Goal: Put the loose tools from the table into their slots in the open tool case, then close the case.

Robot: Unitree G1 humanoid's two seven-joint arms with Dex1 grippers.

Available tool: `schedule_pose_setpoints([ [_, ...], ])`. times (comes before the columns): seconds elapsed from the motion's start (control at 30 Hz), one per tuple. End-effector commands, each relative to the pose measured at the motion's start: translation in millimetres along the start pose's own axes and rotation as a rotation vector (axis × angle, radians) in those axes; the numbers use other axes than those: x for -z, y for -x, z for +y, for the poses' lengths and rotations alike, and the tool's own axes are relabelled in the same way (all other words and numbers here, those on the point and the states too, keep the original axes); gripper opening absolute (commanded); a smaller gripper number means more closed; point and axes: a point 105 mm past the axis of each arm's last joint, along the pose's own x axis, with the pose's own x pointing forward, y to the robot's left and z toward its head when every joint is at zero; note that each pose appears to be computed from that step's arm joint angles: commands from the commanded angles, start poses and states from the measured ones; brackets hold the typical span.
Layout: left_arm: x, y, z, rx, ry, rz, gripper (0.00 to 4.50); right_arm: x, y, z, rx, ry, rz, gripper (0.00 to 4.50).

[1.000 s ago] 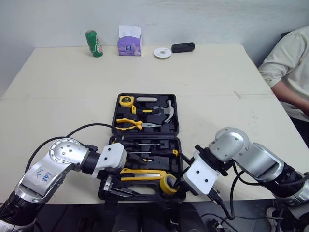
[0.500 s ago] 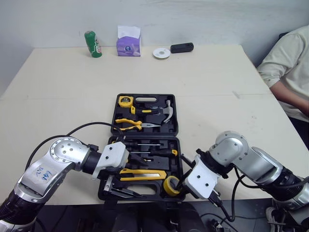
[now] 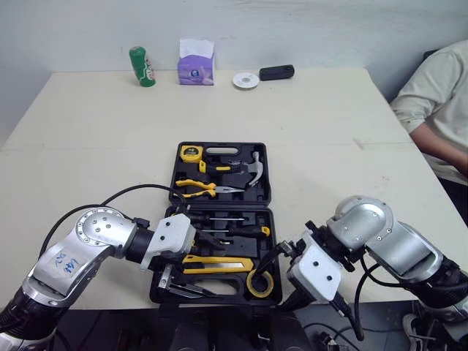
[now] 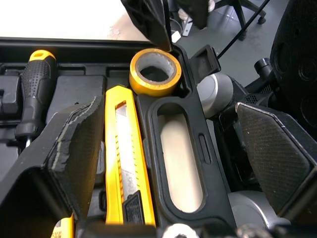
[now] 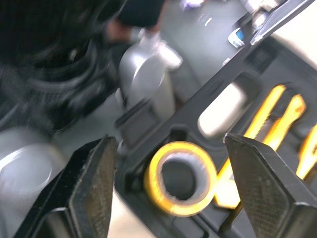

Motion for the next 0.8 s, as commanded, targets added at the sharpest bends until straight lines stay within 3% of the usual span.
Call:
schedule_pose_setpoints([
  [0.03,-8,3,0,0.004,-0.030,-0.019,4.50,-4,0,-2,0.067,-0.058,-0.137,3.13],
  [0.07,-8,3,0,0.007,-0.029,-0.018,4.50,0,-3,-2,0.092,-0.086,-0.164,2.81],
  [0.23,-6,7,-1,0.008,-0.031,0.008,4.50,17,-12,-6,0.178,-0.210,-0.226,0.13],
  [0.63,-8,10,1,-0.015,-0.032,0.014,4.50,55,-26,4,0.216,-0.303,-0.156,0.05],
  [0.8,-8,13,1,-0.026,-0.029,0.022,4.50,77,-34,23,0.190,-0.319,-0.101,0.05],
])
